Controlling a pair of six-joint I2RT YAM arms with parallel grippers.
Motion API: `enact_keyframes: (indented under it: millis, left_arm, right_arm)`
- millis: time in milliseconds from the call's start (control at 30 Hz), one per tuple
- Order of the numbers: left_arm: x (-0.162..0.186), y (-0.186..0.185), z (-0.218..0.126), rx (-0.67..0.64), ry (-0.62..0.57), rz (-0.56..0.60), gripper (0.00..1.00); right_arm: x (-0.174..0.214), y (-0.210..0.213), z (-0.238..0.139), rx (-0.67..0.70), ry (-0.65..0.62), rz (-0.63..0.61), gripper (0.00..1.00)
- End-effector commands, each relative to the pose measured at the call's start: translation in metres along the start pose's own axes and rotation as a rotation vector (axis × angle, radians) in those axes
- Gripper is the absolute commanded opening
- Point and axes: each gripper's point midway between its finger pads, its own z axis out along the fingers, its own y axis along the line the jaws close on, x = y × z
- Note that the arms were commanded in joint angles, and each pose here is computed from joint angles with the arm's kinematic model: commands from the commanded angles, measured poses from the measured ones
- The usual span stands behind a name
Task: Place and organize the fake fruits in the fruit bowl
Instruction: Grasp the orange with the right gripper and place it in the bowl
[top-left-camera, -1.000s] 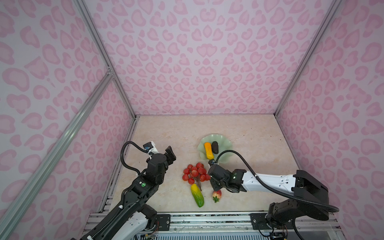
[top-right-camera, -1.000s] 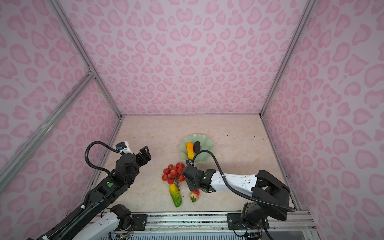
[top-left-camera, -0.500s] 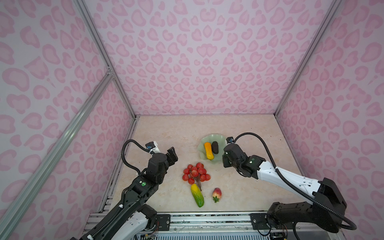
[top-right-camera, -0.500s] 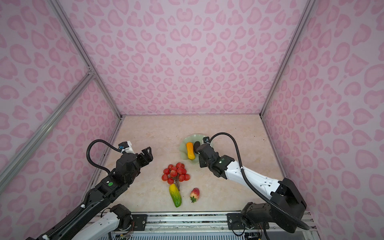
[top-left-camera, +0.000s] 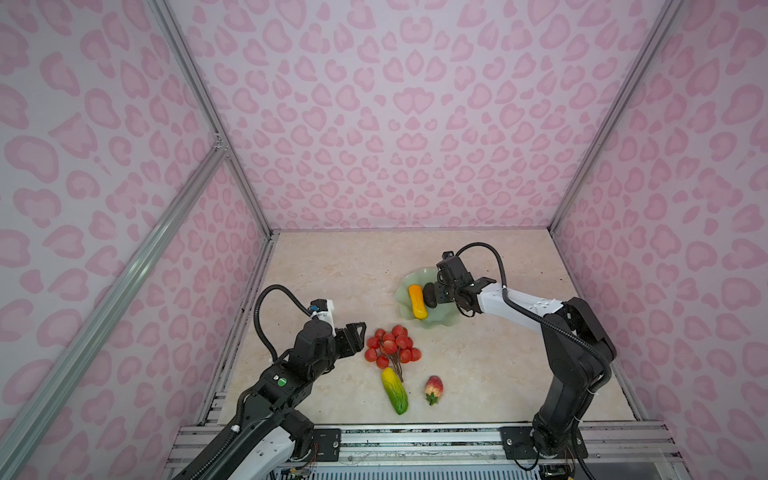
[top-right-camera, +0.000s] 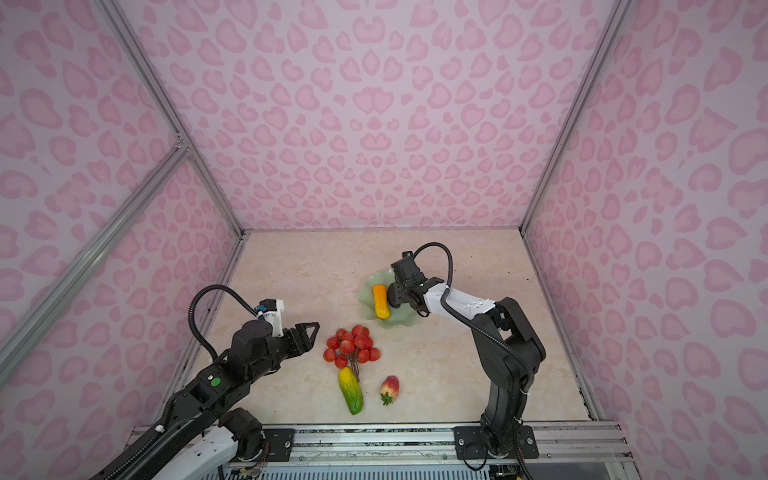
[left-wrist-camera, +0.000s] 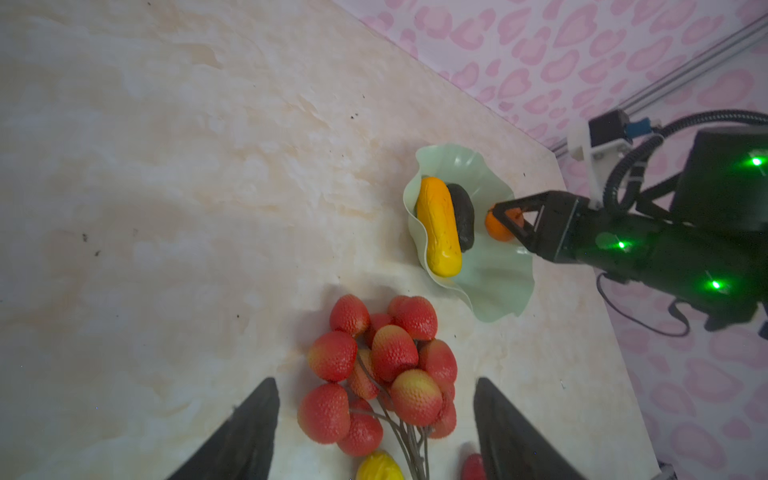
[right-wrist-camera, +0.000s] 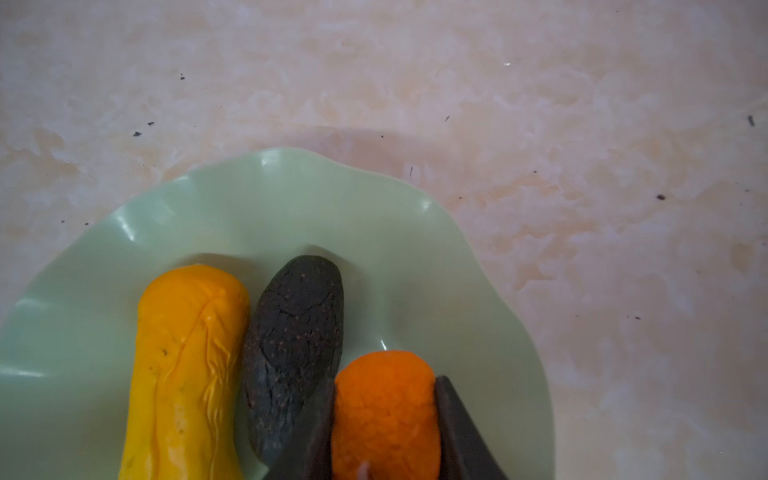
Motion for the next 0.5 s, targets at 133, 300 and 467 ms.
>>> enact_keyframes:
  millis: [133, 300, 467]
  left_arm:
    - [0.064, -0.005, -0.009, 0.065, 0.233, 0.031, 0.73]
    - [0.097, -0.004, -0.014, 0.064, 0.344, 0.056, 0.71]
    - [0.124, -0.005, -0.015, 0.065, 0.41, 0.096, 0.71]
  right_arm:
    - [-0.011, 0.001, 0.001, 0.004, -0.029, 0.01, 0.62]
    - [-0.039, -0.009, -0.036, 0.007, -0.156, 0.051, 0.75]
    - [-0.048, -0.026, -0.076, 0.012, -0.275, 0.116, 0.86]
